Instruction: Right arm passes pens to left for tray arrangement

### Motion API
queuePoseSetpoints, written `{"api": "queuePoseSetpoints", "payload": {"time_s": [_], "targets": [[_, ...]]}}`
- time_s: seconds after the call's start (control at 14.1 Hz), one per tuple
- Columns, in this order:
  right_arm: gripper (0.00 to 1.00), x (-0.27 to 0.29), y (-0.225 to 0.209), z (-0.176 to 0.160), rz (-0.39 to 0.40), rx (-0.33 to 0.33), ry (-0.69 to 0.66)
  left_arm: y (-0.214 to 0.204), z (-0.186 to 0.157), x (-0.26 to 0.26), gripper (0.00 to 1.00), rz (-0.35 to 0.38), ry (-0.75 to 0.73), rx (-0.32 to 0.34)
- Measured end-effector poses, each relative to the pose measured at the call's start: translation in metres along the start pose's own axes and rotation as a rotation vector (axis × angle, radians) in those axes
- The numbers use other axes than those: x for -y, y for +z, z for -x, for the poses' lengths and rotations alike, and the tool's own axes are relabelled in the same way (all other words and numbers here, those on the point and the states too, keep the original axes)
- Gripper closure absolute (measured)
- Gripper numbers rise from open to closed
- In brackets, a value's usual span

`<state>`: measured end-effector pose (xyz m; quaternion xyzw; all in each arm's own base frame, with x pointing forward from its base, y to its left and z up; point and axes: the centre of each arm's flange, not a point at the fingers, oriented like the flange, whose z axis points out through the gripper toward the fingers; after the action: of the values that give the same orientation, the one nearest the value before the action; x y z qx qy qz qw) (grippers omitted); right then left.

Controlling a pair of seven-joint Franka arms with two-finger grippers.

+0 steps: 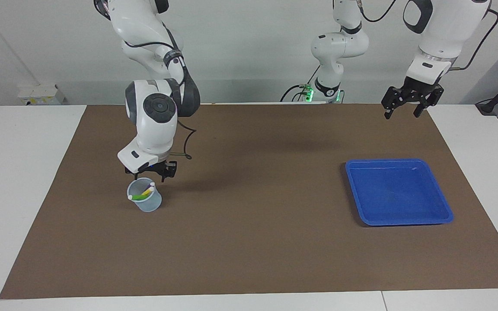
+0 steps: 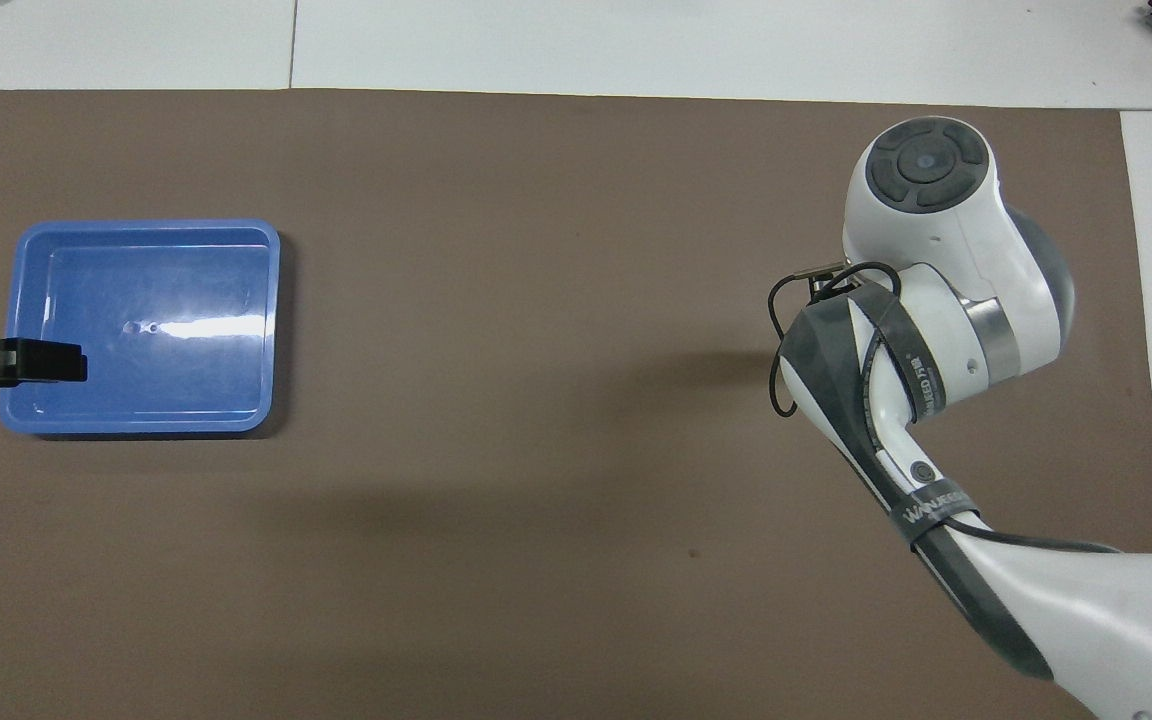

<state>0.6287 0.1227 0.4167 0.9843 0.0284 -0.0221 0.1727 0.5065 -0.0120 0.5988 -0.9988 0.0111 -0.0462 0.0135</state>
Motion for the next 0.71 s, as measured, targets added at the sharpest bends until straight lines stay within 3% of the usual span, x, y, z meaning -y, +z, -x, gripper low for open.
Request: {"api": "queuePoseSetpoints", "payload": {"time_s": [0.14,0.21,0.49,0.64,0.71], "targets": [[0.22,0.002,0.004,-0.001,0.0,0.004,-0.013,0.003,0.0,-0.002,0.07,0.0,-0.017,-0.003],[0.27,0.003,0.007,-0.003,-0.001,0.003,-0.017,0.006,0.0,-0.003,0.07,0.001,-0.02,-0.002],[0.33,0.007,0.015,-0.005,-0.002,0.007,-0.032,0.019,-0.002,0.003,0.02,0.002,-0.038,0.013],[0.39,0.01,0.021,-0.007,-0.002,0.01,-0.037,0.018,-0.005,0.004,0.02,0.003,-0.042,0.025],[0.47,0.011,0.022,-0.008,-0.003,0.009,-0.038,0.013,-0.009,0.005,0.02,0.003,-0.042,0.045]]}}
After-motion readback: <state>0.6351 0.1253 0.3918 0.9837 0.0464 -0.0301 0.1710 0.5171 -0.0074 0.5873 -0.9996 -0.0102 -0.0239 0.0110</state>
